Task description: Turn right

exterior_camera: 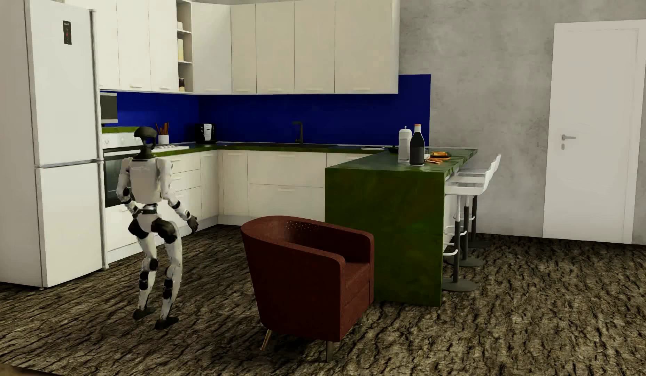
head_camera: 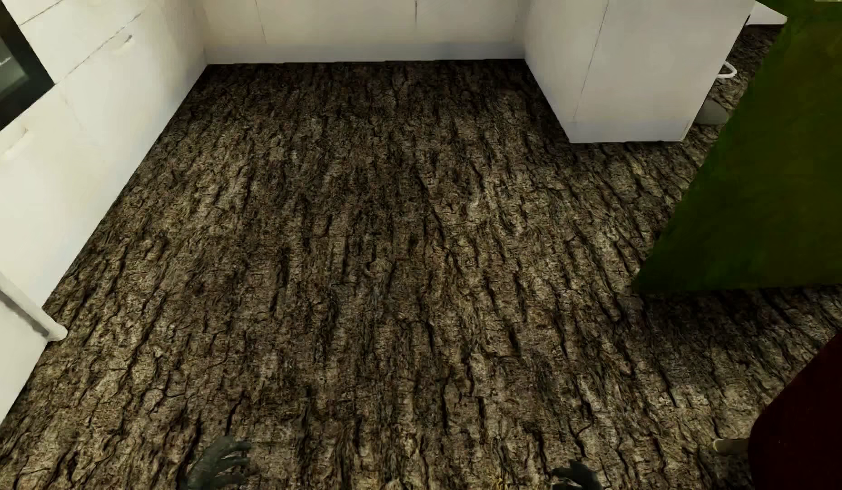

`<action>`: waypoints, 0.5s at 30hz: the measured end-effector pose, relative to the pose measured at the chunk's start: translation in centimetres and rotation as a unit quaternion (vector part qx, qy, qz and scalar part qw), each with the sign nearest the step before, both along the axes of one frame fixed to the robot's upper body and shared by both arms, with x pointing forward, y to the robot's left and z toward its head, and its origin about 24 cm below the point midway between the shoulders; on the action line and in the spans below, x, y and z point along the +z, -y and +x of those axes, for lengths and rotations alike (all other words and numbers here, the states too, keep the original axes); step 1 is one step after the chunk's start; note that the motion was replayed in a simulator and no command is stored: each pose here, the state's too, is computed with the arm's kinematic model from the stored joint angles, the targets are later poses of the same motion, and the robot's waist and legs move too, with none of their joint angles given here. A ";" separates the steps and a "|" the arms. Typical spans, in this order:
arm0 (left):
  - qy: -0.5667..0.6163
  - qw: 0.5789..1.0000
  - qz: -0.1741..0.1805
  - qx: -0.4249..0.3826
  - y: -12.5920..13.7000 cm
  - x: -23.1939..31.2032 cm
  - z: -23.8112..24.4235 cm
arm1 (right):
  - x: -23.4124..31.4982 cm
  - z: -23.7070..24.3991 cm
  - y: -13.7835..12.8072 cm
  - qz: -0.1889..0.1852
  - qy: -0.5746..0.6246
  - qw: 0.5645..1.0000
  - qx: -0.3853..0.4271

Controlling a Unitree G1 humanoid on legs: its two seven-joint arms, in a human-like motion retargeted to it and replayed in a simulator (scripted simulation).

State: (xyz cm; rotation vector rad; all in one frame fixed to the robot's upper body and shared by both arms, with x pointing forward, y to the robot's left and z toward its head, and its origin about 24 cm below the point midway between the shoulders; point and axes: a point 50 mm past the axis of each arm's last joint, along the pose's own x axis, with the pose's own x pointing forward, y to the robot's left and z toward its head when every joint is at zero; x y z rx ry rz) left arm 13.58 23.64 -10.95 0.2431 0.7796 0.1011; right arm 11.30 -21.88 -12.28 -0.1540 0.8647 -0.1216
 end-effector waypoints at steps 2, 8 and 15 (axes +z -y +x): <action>-0.041 0.999 -0.032 -0.013 3.8 -1.3 -0.8 | -1.5 -2.8 -0.5 0.014 -0.064 0.998 0.016; 0.002 0.999 -0.010 -0.050 3.6 -0.2 1.1 | -2.3 -3.2 -1.2 0.065 -0.124 0.990 -0.013; -0.022 0.998 -0.021 -0.054 4.4 -0.5 1.0 | -1.5 -1.9 -0.2 0.011 -0.083 0.996 0.021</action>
